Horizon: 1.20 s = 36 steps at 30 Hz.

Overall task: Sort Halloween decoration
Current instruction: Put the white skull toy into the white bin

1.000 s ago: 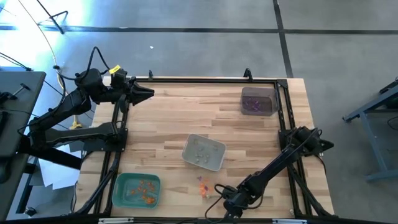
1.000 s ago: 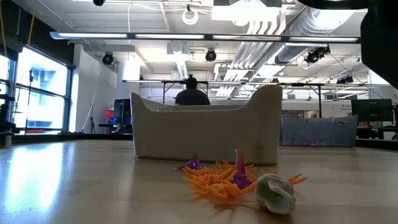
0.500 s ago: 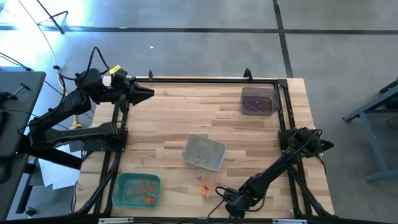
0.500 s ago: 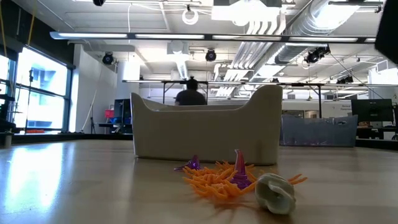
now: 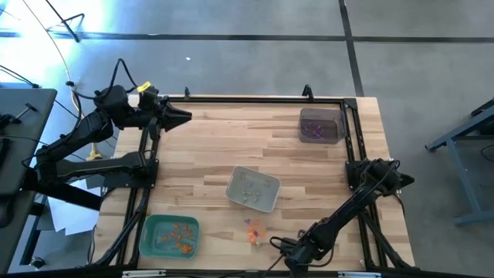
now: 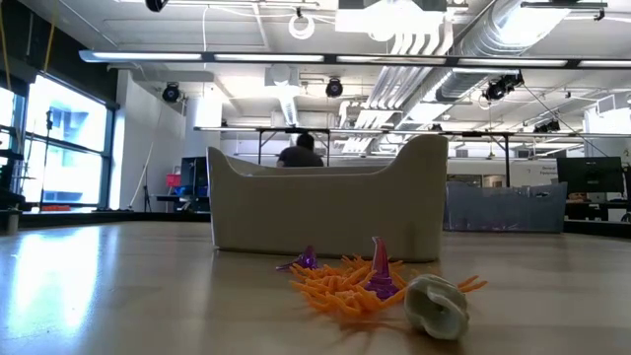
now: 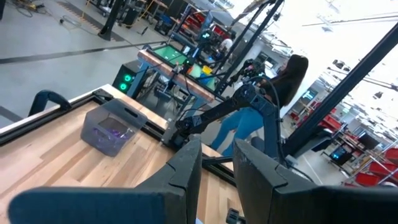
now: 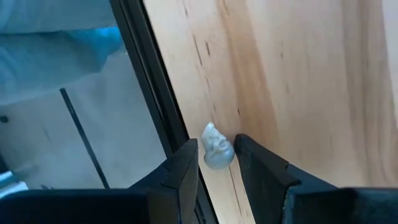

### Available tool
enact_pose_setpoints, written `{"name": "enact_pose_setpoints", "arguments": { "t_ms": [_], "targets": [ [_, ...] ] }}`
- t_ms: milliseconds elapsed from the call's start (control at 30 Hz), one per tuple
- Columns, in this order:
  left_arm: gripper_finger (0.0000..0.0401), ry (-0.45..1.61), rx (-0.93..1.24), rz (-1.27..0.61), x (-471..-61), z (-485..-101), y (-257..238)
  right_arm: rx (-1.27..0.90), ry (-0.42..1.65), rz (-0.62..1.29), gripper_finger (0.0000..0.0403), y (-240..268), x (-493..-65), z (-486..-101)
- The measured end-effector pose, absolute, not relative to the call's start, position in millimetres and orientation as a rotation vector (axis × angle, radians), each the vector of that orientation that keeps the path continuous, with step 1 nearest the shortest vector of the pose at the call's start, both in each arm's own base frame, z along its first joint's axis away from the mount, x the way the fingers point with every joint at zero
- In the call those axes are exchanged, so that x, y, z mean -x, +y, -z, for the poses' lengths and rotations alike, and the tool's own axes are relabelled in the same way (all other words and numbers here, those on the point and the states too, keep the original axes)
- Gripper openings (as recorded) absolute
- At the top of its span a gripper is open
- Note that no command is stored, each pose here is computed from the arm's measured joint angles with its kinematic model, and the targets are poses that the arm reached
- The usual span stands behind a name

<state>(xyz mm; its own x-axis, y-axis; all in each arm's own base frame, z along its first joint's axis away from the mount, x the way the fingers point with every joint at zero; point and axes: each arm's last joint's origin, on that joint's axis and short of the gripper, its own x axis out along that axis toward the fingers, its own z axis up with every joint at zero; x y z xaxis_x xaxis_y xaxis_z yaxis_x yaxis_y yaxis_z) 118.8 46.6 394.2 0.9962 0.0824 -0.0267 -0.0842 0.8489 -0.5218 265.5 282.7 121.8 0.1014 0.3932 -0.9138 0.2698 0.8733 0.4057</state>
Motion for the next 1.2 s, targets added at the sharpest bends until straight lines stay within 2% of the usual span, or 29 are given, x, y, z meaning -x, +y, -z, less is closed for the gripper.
{"name": "enact_pose_setpoints", "arguments": {
  "t_ms": [433, 833, 1200],
  "targets": [
    [0.0076, 0.031, 0.562, -0.095, -118.7, -391.3, 46.6, -0.618, 1.510, 0.027, 0.0111, 281.1, -266.0, -114.3],
    [0.0076, 0.030, 0.561, -0.095, -118.6, -391.4, 46.6, -0.644, 1.530, 0.040, 0.0028, 276.0, -270.4, -114.1],
    [0.0076, 0.030, 0.562, -0.095, -118.7, -391.4, 46.6, -0.675, 1.521, 0.032, 0.0026, 270.4, -274.7, -120.3]
  ]
}}
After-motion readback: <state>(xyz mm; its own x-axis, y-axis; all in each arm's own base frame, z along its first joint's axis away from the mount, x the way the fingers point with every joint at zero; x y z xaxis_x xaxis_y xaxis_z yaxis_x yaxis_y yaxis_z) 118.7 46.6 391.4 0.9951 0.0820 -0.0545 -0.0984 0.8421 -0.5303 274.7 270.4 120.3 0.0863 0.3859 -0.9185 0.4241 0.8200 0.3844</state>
